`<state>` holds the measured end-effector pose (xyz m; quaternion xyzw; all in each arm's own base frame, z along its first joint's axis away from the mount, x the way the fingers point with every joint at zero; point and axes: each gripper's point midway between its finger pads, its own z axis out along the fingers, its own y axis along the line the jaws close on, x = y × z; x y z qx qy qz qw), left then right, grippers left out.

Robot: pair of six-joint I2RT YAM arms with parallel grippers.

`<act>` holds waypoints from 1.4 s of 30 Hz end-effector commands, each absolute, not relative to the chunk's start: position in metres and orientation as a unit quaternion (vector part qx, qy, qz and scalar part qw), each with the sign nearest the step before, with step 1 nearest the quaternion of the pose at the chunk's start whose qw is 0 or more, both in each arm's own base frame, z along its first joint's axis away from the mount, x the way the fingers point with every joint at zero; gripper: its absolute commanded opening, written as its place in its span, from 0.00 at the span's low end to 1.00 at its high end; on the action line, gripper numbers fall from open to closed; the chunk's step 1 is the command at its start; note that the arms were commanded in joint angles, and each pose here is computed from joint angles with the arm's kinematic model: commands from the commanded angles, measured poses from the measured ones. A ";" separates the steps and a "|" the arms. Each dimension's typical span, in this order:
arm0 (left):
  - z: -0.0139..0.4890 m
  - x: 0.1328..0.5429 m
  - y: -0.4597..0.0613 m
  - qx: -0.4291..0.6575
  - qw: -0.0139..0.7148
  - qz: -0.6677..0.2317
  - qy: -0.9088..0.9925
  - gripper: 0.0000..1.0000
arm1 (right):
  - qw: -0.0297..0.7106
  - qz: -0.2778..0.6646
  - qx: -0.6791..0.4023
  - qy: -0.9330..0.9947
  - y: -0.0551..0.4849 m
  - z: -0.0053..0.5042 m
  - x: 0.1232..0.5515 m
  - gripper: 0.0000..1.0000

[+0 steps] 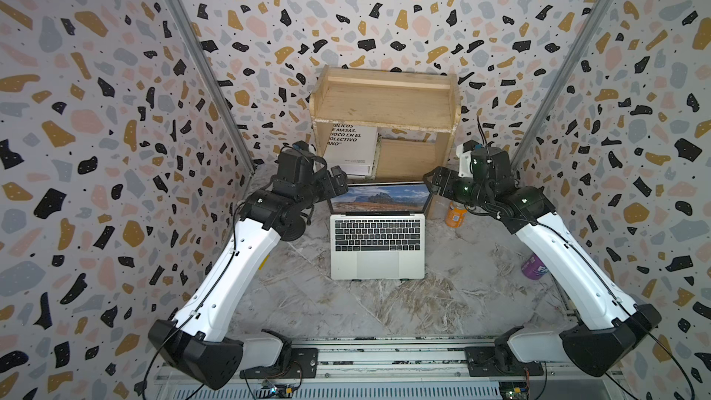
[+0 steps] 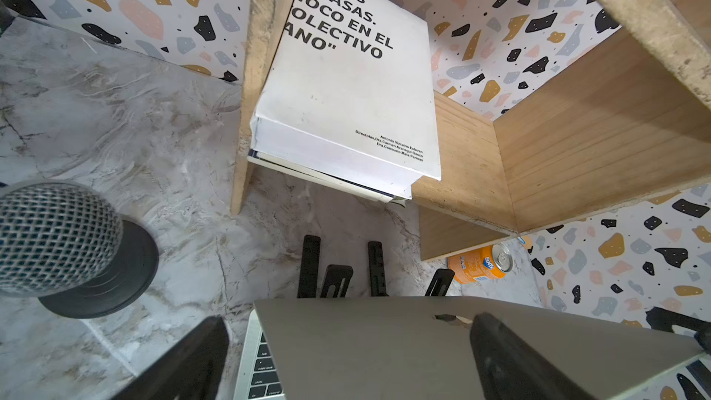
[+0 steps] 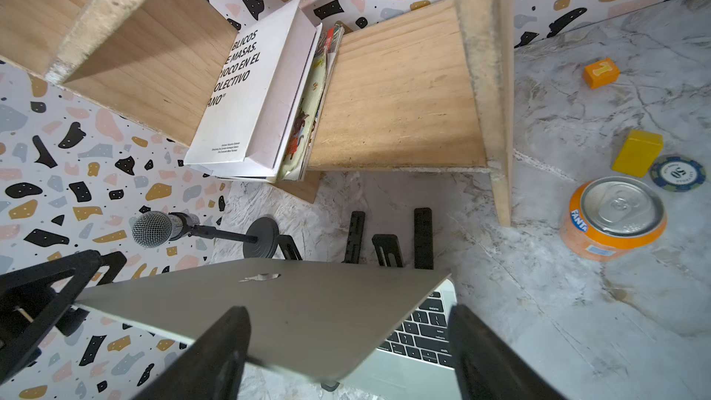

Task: Close the laptop lid and set it aside
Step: Close the lid of the laptop.

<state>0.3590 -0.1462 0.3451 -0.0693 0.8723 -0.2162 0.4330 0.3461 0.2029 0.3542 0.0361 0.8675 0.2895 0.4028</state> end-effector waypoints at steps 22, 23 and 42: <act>0.309 0.316 -0.147 -0.040 0.387 -0.207 0.897 0.99 | 0.382 0.275 0.032 0.882 0.201 0.329 0.315 0.85; 0.309 0.314 -0.146 -0.041 0.388 -0.207 0.897 0.99 | 0.382 0.274 0.031 0.882 0.202 0.328 0.314 0.85; 0.298 0.301 -0.144 -0.042 0.384 -0.211 0.898 0.99 | 0.376 0.273 0.026 0.885 0.200 0.316 0.300 0.85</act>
